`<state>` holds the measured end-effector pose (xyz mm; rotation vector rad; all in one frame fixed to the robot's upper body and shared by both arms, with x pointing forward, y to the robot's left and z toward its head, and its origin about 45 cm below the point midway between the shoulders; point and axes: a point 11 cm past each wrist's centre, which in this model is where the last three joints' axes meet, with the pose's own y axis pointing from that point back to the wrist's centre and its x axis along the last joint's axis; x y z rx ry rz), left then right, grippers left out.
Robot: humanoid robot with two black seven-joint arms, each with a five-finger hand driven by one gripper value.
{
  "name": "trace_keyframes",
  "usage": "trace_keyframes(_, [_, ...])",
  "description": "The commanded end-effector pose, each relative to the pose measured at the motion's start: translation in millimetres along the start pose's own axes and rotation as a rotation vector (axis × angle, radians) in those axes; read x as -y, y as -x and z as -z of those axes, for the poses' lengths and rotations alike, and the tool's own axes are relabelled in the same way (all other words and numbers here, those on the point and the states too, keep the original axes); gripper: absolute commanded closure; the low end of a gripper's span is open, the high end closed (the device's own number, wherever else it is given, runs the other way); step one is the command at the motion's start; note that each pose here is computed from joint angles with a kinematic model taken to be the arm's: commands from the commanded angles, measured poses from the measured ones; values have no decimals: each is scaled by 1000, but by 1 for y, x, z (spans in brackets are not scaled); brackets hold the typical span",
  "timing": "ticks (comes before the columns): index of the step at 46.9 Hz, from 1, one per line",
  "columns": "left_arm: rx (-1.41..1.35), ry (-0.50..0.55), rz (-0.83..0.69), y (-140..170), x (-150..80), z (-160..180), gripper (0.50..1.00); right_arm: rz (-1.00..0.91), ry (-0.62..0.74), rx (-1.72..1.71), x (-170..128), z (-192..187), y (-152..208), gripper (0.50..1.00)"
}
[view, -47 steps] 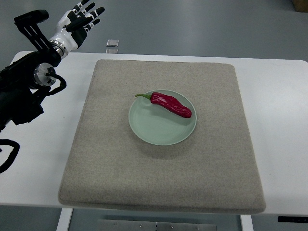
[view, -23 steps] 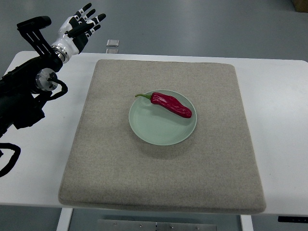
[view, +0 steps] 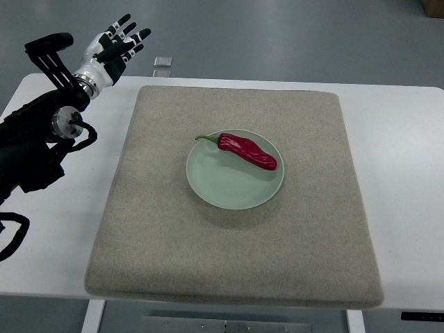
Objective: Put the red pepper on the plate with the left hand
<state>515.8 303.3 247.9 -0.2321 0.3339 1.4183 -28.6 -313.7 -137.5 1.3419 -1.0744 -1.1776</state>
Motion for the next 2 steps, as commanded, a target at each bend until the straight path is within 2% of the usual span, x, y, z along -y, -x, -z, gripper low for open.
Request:
trace_keyframes(1, [-3, 0, 1, 1, 0, 0, 512, -1, -1, 8, 0, 0, 0, 572])
trace_keyframes(2, [-3, 0, 0, 0, 0, 0, 512, 0, -2, 8, 0, 0, 0, 572])
